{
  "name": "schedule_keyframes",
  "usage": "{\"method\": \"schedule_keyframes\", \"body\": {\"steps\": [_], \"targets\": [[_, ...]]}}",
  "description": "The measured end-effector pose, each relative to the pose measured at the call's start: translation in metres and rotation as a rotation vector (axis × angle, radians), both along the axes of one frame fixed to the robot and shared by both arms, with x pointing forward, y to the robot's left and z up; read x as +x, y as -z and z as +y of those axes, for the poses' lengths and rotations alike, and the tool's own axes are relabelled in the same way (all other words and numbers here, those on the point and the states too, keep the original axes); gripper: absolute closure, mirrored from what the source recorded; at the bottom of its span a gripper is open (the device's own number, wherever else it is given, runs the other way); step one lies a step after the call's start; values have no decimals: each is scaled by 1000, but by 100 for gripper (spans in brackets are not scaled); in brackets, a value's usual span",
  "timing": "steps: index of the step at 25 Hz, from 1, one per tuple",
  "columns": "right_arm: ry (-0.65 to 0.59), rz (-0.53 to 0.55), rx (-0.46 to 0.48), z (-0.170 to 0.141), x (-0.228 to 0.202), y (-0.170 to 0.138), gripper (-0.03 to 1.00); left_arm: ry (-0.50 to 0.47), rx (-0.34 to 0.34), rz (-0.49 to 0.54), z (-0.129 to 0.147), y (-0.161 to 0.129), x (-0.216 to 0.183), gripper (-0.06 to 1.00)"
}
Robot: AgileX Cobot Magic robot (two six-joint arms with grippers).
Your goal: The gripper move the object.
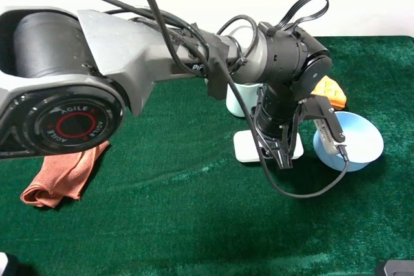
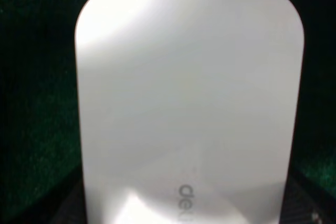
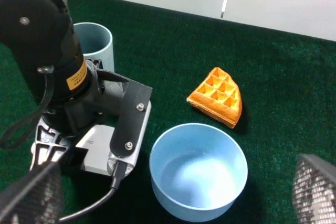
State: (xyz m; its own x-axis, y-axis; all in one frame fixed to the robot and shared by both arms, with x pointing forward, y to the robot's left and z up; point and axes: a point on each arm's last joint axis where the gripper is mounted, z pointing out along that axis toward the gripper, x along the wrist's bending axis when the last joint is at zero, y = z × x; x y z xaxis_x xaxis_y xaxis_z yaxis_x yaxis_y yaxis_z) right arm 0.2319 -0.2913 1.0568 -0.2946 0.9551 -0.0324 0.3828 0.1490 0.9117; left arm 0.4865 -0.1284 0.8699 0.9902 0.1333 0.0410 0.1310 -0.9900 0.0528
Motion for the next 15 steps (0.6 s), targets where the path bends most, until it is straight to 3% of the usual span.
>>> {"method": "schedule_keyframes", "body": {"steps": [7,15], "targets": [[0,0,0,0,0,0,30,-2,12,7,1,0,-1,32],[-1,0,1,0,0,0,30,-3,25,14,2,0,-1,13]]}}
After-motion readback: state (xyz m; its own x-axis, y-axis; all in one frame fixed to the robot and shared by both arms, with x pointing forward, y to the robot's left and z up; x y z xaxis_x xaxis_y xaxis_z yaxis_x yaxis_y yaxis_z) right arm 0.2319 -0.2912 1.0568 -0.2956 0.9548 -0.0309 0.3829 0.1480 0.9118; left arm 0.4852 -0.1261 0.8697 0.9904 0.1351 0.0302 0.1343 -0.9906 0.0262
